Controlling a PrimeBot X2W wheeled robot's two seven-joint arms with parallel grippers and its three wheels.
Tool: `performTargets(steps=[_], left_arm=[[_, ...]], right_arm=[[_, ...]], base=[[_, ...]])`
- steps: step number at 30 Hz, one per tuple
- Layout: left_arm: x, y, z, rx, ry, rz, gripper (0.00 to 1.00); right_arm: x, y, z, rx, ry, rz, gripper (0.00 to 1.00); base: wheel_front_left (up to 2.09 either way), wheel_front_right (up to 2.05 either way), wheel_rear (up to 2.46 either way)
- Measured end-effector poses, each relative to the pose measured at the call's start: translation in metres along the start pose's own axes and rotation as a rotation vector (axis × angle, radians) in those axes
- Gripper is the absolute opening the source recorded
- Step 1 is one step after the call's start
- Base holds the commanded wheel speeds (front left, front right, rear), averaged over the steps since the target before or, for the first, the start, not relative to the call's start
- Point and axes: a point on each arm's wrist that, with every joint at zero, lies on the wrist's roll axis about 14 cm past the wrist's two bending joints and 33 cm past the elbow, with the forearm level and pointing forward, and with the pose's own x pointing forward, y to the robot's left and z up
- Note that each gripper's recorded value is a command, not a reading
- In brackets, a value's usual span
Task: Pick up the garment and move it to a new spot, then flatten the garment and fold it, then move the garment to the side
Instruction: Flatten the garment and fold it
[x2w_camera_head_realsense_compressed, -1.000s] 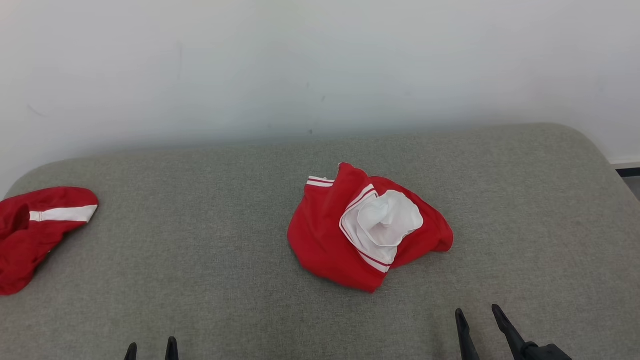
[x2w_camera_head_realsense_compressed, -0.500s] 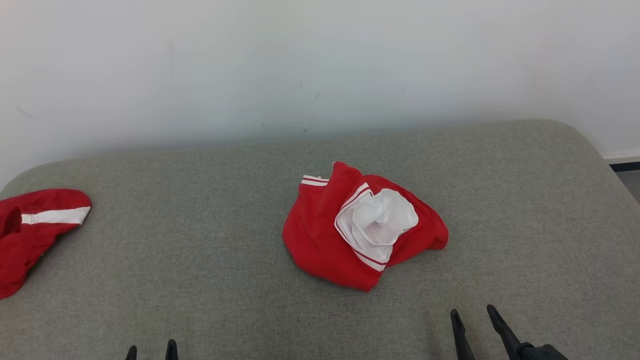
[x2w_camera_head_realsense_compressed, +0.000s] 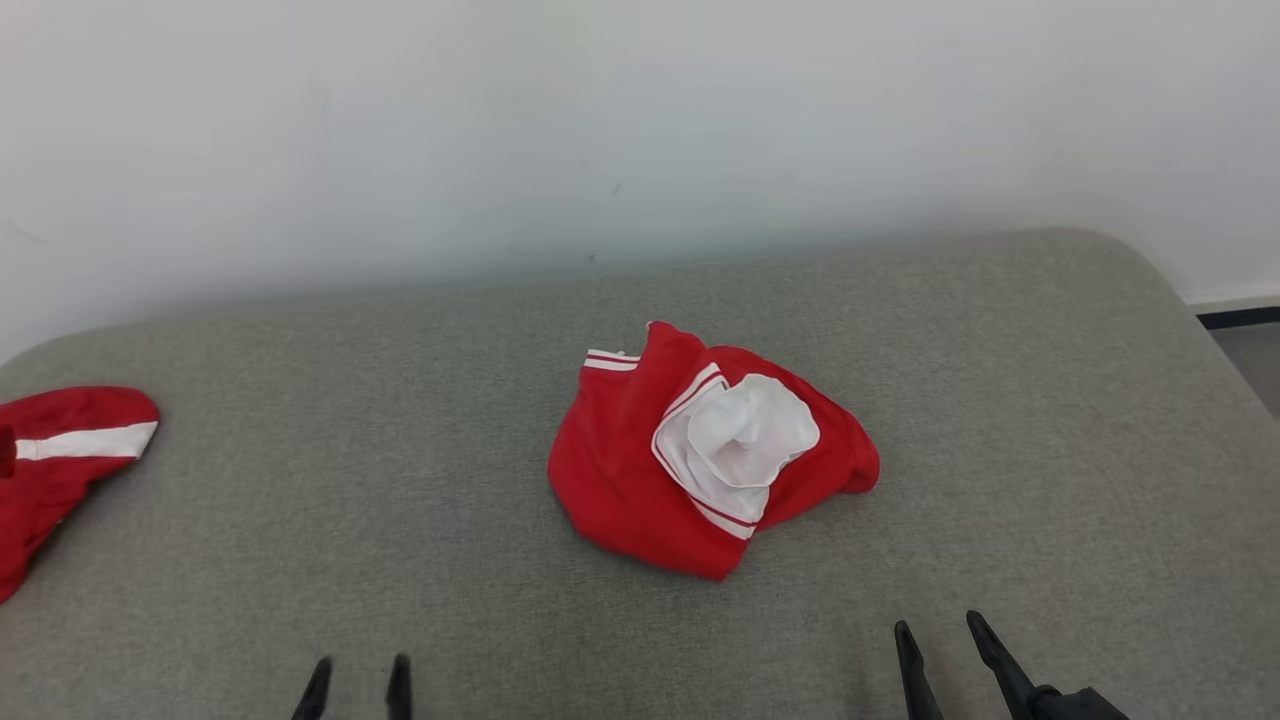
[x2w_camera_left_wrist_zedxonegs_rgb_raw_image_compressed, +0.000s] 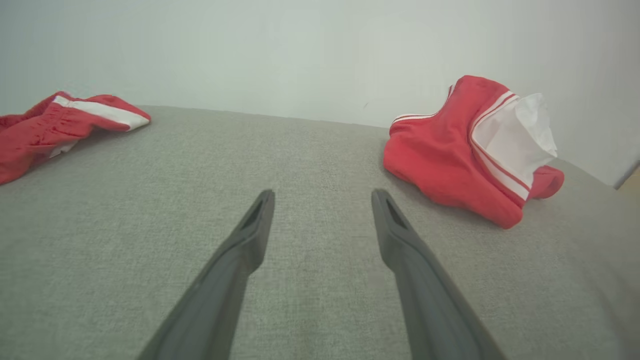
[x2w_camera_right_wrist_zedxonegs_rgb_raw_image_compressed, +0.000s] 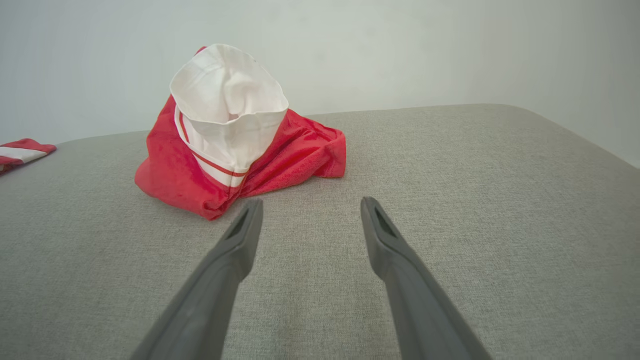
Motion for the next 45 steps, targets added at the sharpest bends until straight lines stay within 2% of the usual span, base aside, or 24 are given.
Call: performTargets(steps=[5, 9, 15, 18, 28, 34, 38, 39, 45], left_arm=[[0.030, -0.040, -0.003, 0.006, 0.016, -0.153, 1.00], [0.049, -0.081, -0.028, 0.013, 0.145, -0.285, 1.00], [0.077, -0.147, -0.036, 0.013, 0.230, -0.465, 1.00], [0.086, -0.170, -0.045, 0.031, 0.277, -0.523, 1.00], [0.114, -0.210, -0.078, 0.121, 0.367, -0.551, 1.00], [0.122, -0.222, -0.100, 0.182, 0.419, -0.548, 1.00], [0.133, -0.219, -0.105, 0.212, 0.416, -0.503, 1.00], [0.144, -0.211, -0.107, 0.238, 0.409, -0.449, 1.00], [0.151, -0.197, -0.114, 0.299, 0.426, -0.416, 1.00]], right_arm=[[-0.004, -0.008, -0.001, 0.002, 0.002, -0.028, 1.00], [-0.009, -0.016, -0.001, 0.004, 0.001, -0.058, 1.00], [-0.020, -0.030, -0.002, 0.011, 0.004, -0.115, 1.00], [-0.026, -0.039, -0.003, 0.016, 0.005, -0.148, 1.00], [-0.050, -0.072, -0.006, 0.035, 0.019, -0.288, 1.00], [-0.061, -0.083, -0.011, 0.045, 0.039, -0.345, 1.00], [-0.064, -0.086, -0.014, 0.049, 0.051, -0.359, 1.00], [-0.064, -0.086, -0.016, 0.055, 0.058, -0.364, 1.00], [-0.062, -0.085, -0.017, 0.061, 0.064, -0.361, 1.00]], base=[[0.00, 0.00, 0.00], [0.00, 0.00, 0.00], [0.00, 0.00, 0.00], [0.00, 0.00, 0.00], [0.00, 0.00, 0.00], [0.00, 0.00, 0.00], [0.00, 0.00, 0.00], [0.00, 0.00, 0.00], [0.00, 0.00, 0.00]])
